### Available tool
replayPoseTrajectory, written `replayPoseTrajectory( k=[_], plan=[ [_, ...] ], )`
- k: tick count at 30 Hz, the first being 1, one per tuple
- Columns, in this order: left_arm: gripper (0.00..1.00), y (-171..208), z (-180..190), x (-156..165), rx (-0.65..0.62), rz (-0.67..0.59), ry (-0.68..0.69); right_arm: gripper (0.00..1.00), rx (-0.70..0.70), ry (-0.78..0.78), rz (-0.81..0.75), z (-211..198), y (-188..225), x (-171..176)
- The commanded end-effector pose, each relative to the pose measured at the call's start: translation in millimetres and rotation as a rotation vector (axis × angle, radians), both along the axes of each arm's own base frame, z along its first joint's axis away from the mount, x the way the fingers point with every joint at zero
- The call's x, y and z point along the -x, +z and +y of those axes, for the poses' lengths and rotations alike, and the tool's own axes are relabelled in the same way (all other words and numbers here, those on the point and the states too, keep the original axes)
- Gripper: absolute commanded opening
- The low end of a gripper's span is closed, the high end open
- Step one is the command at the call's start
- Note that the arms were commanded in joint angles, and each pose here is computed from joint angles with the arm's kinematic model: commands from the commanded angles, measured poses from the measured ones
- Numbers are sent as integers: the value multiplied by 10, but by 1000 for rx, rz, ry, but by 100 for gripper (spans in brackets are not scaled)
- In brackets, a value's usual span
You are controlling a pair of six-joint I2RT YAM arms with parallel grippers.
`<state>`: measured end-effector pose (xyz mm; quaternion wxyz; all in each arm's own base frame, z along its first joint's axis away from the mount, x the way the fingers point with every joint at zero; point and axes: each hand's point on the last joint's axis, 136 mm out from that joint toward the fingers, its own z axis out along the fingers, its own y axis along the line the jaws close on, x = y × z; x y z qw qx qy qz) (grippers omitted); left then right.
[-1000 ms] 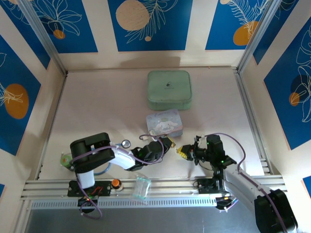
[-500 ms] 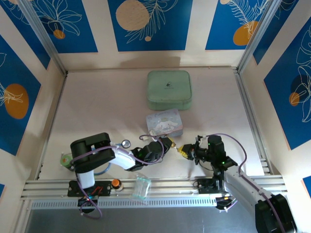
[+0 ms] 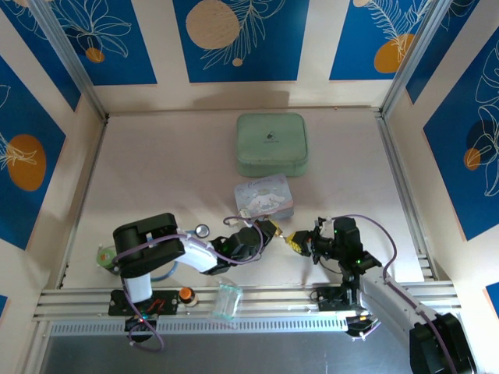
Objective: Unlock the padlock with the key
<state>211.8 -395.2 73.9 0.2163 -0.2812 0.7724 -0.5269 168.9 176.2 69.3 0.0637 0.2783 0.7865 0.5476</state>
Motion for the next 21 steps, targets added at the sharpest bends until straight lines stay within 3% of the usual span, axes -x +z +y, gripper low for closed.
replayPoseTrajectory(
  k=[1,21],
  plan=[
    [0,-133,-214,315,27,100,-114,0,-26,-28,-79,-1,88,-70],
    [0,-116,-271,269,36,88,-107,0,-25,4,-124,62,136,-24]
  ],
)
